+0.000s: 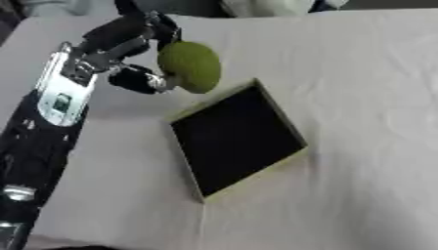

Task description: Pick up objects on the table and place them in the box.

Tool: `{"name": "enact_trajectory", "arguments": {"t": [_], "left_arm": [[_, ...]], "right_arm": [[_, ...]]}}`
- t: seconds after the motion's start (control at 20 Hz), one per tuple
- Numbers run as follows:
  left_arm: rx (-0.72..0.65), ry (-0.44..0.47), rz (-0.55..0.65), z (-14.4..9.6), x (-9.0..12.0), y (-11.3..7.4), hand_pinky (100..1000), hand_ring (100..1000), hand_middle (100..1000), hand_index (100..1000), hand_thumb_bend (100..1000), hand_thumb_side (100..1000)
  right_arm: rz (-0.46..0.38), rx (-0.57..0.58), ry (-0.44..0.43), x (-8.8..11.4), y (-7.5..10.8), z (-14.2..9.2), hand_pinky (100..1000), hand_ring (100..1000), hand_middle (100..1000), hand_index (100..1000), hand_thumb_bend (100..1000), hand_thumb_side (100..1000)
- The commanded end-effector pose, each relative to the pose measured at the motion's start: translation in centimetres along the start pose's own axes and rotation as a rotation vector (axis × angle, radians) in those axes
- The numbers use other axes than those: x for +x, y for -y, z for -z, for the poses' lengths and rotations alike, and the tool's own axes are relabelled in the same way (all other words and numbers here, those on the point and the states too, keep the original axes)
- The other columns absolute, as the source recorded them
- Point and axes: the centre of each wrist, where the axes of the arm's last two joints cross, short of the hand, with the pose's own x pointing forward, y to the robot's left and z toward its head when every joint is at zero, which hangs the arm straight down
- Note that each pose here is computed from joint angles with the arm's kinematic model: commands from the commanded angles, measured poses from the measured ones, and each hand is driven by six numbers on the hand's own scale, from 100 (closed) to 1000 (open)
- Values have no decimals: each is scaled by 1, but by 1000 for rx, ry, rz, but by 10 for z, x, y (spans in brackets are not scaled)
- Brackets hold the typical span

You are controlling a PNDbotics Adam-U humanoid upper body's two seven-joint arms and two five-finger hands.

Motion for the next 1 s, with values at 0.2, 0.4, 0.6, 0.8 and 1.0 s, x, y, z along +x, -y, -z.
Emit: {"name": "enact_trajectory", "arguments": {"t": [0.2, 0.4, 0.6, 0.8, 1.0], "left_arm": [[-14, 52, 91, 15, 10, 2, 387, 378, 390, 566, 100, 136], [3, 58, 167, 22, 18, 9, 401, 382, 397, 572, 100, 102], [-44, 78, 212, 29, 21, 27, 403, 388, 402, 578, 100, 103], [-84, 74, 223, 32, 21, 43, 404, 390, 402, 583, 100, 106], [-140, 58, 219, 32, 19, 59, 424, 386, 396, 573, 100, 125]], "right_arm": [[-33, 11, 21, 7, 6, 6, 729, 817, 684, 883, 100, 562], [-35, 15, 16, 7, 6, 6, 730, 817, 684, 883, 100, 563], [-34, 16, 15, 7, 6, 6, 730, 817, 684, 883, 100, 563], [-33, 17, 16, 7, 6, 7, 730, 817, 683, 883, 100, 562], [-32, 19, 15, 7, 6, 7, 730, 817, 683, 882, 100, 563]]}}
